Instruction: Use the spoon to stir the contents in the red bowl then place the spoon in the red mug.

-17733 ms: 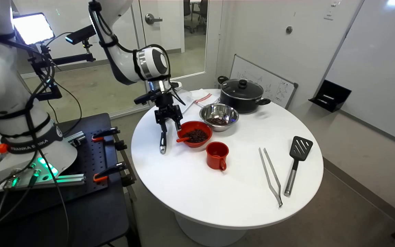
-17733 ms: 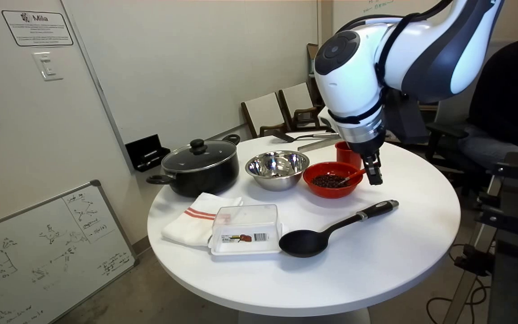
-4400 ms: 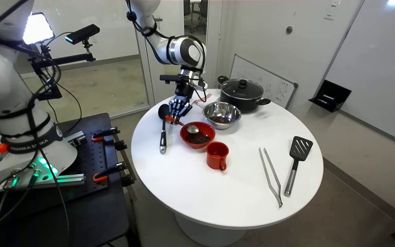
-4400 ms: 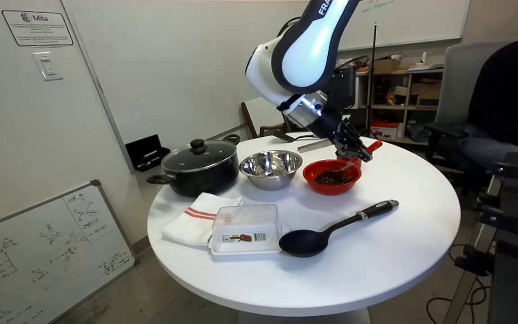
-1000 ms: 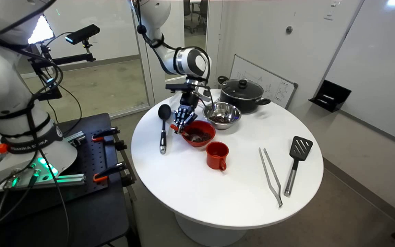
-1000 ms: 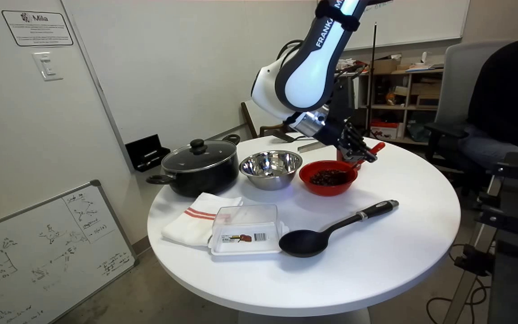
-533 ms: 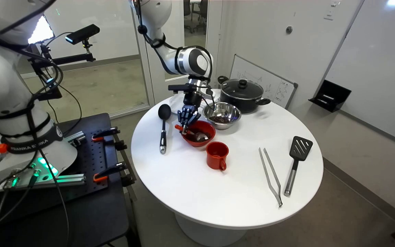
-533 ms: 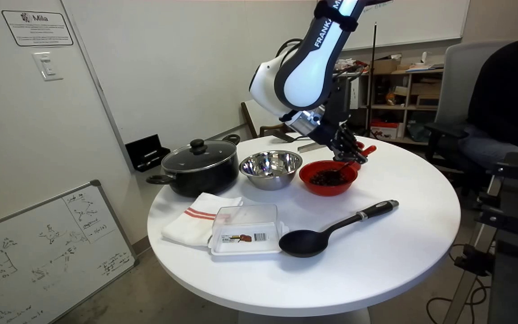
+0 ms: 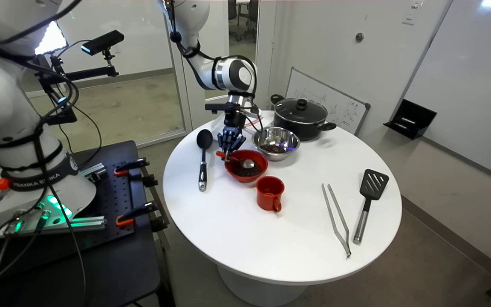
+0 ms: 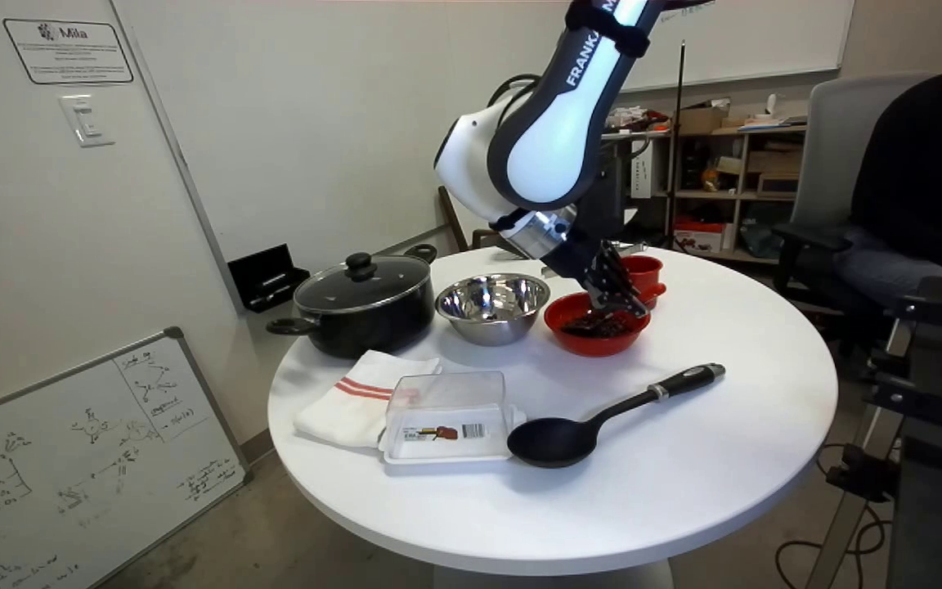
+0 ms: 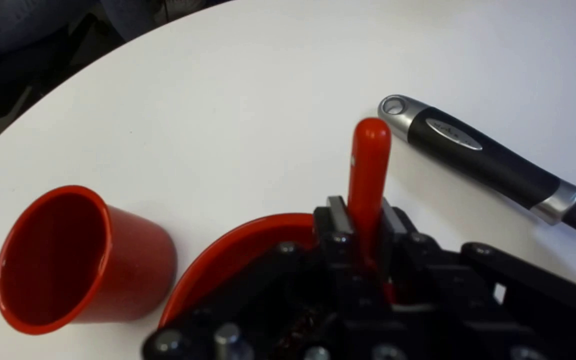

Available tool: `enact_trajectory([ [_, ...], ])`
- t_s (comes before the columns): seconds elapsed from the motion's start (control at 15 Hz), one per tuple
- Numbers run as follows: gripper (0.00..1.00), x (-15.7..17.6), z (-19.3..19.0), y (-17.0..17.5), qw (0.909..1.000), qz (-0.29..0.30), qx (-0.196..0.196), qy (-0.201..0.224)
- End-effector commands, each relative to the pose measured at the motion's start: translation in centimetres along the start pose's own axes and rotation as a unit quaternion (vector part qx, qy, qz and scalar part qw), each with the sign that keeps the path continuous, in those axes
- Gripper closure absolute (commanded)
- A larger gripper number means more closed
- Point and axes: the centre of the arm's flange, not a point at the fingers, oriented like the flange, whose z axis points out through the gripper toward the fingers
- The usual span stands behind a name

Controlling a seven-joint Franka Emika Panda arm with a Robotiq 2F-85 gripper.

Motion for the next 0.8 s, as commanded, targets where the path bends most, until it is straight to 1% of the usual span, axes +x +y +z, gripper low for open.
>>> enact_trajectory([
  [0.0,0.96,-1.5,-1.1,-0.1,0.9994,0.012,-0.009,0.031],
  [0.07,0.96,-2.3,-1.6,0.2,0.9986,0.026,-0.018,0.042],
  [0.13,0.96,-3.2,-2.0,0.5,0.9977,0.036,-0.032,0.047],
  [0.2,0.96,-4.2,-2.5,0.8,0.9969,0.047,-0.039,0.049],
  [0.4,0.96,-7.2,-3.6,1.5,0.9945,0.070,-0.067,0.040],
  [0.6,0.96,-9.8,-4.6,1.5,0.9917,0.083,-0.082,0.055],
  [0.73,0.96,-10.8,-5.0,1.5,0.9898,0.092,-0.086,0.066],
])
